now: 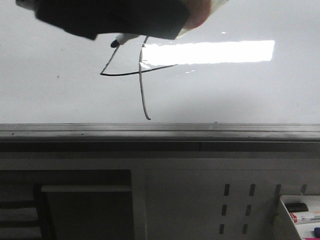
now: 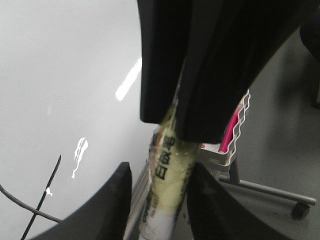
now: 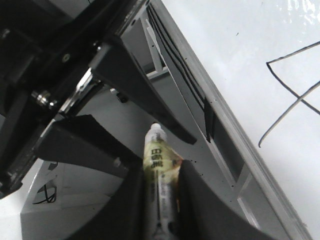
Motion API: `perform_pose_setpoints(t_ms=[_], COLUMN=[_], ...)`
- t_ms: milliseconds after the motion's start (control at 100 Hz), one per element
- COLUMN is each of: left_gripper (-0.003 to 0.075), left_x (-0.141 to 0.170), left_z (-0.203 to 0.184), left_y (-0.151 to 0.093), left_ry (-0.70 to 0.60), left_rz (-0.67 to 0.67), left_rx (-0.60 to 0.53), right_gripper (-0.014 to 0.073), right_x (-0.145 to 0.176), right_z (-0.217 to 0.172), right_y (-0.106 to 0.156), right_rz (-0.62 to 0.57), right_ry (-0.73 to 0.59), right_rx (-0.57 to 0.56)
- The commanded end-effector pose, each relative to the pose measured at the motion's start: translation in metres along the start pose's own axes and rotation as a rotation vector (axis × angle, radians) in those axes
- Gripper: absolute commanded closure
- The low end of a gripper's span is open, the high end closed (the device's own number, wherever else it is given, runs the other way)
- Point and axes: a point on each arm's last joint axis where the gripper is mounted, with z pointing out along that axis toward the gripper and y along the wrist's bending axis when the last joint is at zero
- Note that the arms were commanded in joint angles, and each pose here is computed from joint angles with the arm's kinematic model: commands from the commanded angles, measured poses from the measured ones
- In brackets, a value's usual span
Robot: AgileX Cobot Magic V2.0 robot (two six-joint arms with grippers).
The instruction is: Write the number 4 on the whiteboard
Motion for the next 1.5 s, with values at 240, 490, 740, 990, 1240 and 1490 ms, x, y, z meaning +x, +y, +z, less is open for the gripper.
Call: perform_pose_setpoints(t_ms=[240,490,740,990,1240,1490], left_gripper=[0.048,0.0578,0.0656,0.0659,0.0741,0.0741], left_x=[-0.019,-0.019,-0.019,-0.019,-0.019,-0.02], left_z=[-0.007,-0.007,-0.007,-0.007,-0.007,-0.015], left_y=[0.004,0.004,0.005,0.005,0.005,0.016], left_ry=[-0.101,-0.1,-0.101,-0.101,-0.101,-0.116], left_rz=[0.001,0.027,0.035,0.042,0.042,-0.03], left_rx=[-0.027,-0.029,-0.032,-0.033,-0.033,-0.077], right_gripper=[0.064,0.064,0.064,0.064,0.0637,0.0396], right_x=[-0.013,-0.014,-0.013,-0.012,-0.012,-0.013], right_z=[-0.009,-0.009,-0.009,-0.009,-0.009,-0.01], right_y=[0.004,0.002,0.002,0.001,0.001,0.0], right_rz=[-0.027,-0.021,-0.024,-0.012,0.009,0.016], right_ry=[-0.069,-0.08,-0.074,-0.06,-0.064,-0.075], right_rx=[0.014,0.031,0.035,0.045,0.047,0.059])
